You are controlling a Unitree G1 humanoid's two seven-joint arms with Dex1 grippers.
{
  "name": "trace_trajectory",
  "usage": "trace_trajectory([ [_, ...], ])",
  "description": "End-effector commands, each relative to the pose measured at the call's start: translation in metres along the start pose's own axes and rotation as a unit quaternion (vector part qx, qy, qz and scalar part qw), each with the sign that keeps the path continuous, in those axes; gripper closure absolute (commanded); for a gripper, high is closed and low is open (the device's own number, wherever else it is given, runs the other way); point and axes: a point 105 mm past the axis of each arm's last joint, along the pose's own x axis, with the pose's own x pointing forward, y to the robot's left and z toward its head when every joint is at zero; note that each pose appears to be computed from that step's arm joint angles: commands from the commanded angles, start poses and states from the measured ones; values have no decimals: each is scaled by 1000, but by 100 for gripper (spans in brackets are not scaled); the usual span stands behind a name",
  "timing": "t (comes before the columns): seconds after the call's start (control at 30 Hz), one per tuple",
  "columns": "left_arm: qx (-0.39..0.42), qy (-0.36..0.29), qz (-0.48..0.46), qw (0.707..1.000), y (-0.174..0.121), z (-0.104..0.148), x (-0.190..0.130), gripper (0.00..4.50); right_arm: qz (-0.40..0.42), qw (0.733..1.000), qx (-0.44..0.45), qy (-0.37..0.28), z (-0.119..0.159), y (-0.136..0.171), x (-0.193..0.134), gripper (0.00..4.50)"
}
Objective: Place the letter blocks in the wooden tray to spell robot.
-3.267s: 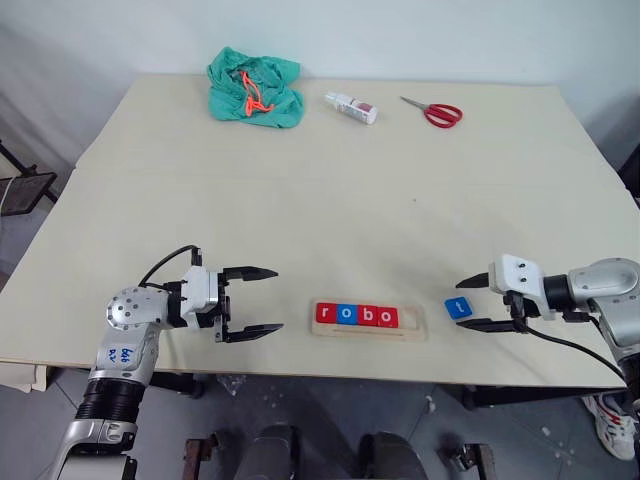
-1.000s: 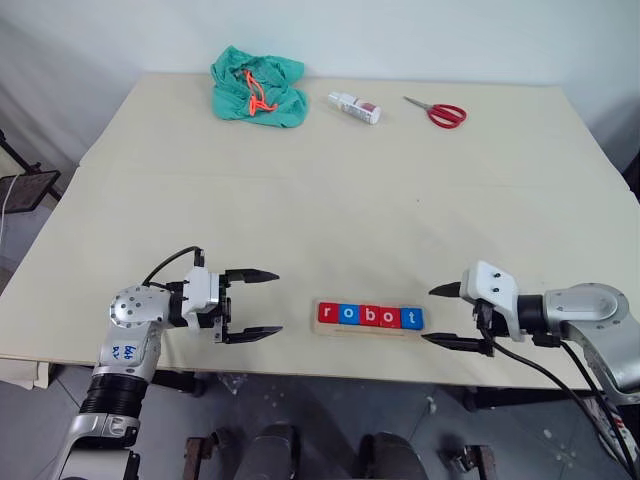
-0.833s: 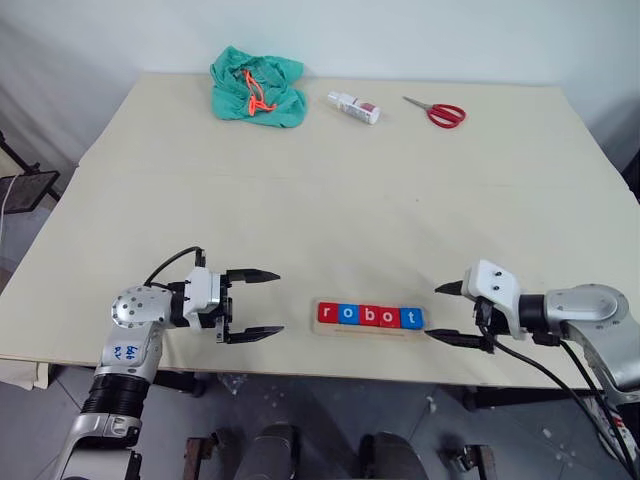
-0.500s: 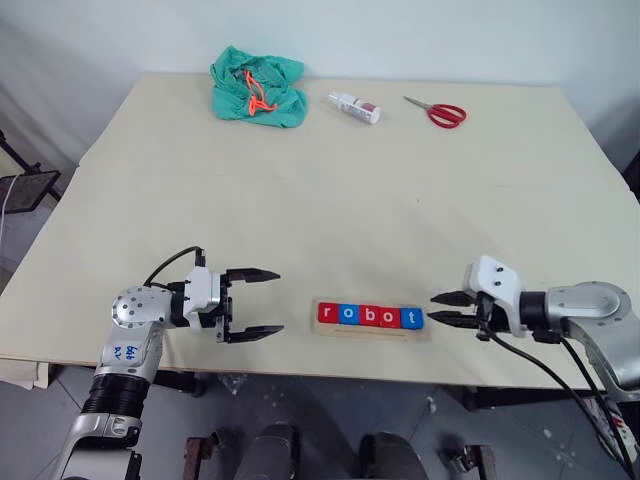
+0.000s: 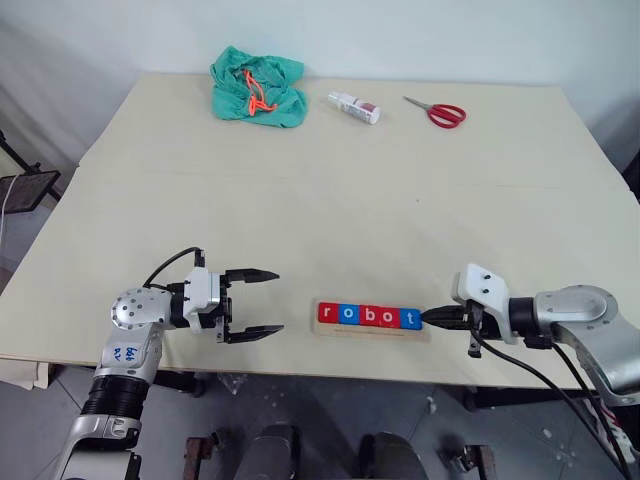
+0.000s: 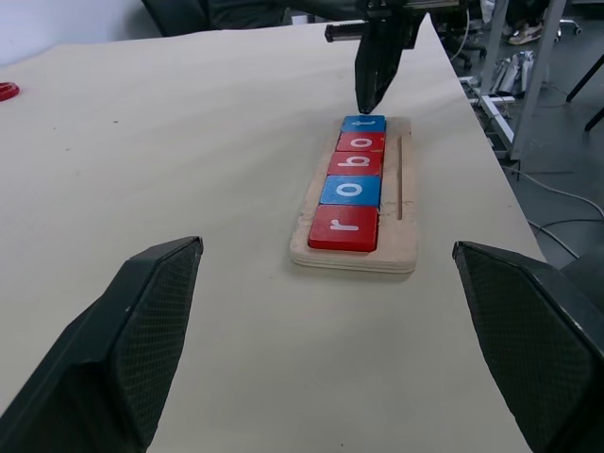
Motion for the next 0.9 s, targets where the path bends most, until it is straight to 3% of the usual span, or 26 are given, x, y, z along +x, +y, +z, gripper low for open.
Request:
trace_trajectory([
  [0.03,22,2,6,1000,1,8,-4,0,-14,999,-21,-26,17,-4,-7,448],
  [0.17,9,-7,39,999,10,14,-8,0,-27,998,-9,-47,23,-9,-23,448],
  [0.27,-6,-3,72,997,19,18,-11,0,-36,996,-5,-86,25,-15,-36,391],
  [0.4,-4,0,99,995,27,22,-15,0,-15,993,18,-114,23,-15,-48,255],
  [0.63,-15,13,151,988,38,29,-44,0,-18,990,44,-133,-14,-27,-79,8],
  [0.9,-17,42,152,987,34,19,-69,0,-40,987,55,-143,-37,-46,-89,1],
])
